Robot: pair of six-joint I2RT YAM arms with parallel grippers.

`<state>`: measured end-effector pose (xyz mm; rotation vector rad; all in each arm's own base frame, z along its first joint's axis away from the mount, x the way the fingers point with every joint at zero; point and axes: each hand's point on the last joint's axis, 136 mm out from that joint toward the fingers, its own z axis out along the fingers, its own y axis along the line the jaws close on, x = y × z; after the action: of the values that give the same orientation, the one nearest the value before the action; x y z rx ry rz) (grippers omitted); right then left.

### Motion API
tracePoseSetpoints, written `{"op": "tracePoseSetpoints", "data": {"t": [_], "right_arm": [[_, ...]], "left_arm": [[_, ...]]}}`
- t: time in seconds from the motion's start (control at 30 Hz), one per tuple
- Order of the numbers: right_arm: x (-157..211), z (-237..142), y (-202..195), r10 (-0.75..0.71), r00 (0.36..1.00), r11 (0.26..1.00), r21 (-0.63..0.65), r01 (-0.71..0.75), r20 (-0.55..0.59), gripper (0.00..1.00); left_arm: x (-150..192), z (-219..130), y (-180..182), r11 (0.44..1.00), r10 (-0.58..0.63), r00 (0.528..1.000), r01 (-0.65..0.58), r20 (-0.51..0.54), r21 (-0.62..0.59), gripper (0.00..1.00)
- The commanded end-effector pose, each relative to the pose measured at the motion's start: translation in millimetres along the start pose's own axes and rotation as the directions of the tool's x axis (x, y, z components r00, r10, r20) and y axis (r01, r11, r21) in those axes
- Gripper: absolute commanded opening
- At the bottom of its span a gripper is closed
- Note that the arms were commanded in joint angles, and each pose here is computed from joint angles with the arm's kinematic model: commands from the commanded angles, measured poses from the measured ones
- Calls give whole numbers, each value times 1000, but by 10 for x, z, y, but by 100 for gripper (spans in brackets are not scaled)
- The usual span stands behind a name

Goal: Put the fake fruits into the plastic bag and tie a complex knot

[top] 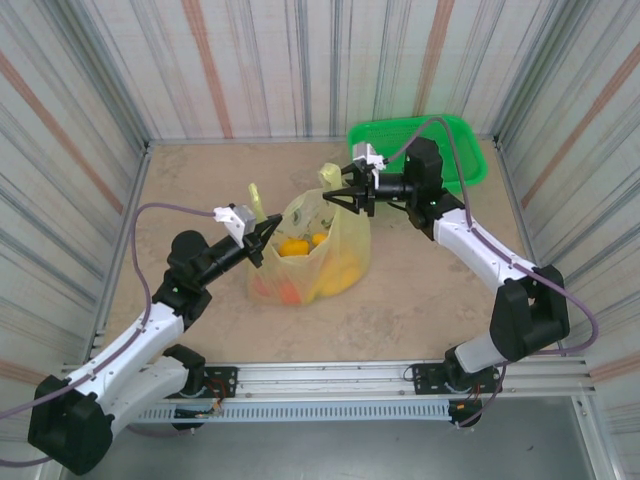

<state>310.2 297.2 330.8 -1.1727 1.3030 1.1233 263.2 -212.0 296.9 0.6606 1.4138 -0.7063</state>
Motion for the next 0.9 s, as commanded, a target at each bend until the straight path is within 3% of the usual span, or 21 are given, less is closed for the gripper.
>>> {"op": "tracePoseSetpoints", "data": {"t": [0.0,0.07,0.23,0.3,0.37,0.53,0.67,0.8,0.87], "right_arm": [[85,20,39,27,1000,1000,12,-27,-6,19],[76,31,83,25,1000,999,38,-24,-17,6],[79,18,169,-42,998,993,105,48,-57,13],[64,-37,147,-73,995,986,145,82,-66,43],[30,-125,116,-107,992,976,185,118,-67,53],[34,-271,-3,-104,992,972,205,117,-71,70],[1,-295,89,14,1000,999,34,-14,-3,79],[-46,-200,258,55,998,995,-87,-56,-12,99],[-27,-155,263,66,998,991,-113,-68,-18,99]], "left_arm": [[-195,-6,-32,999,46,997,-47,55,23,0],[-201,-7,-40,998,50,998,-51,43,30,0],[-174,-10,-150,993,70,998,-70,6,92,0],[-169,-23,-163,992,79,997,-79,5,95,0],[-180,-40,-182,991,90,996,-91,11,99,0],[-214,-45,-227,988,96,995,-99,29,122,0],[-203,-37,-251,986,87,996,-91,29,141,0],[-210,-39,-275,984,84,996,-88,32,154,0],[-221,-37,-288,983,81,996,-86,38,162,0]]}}
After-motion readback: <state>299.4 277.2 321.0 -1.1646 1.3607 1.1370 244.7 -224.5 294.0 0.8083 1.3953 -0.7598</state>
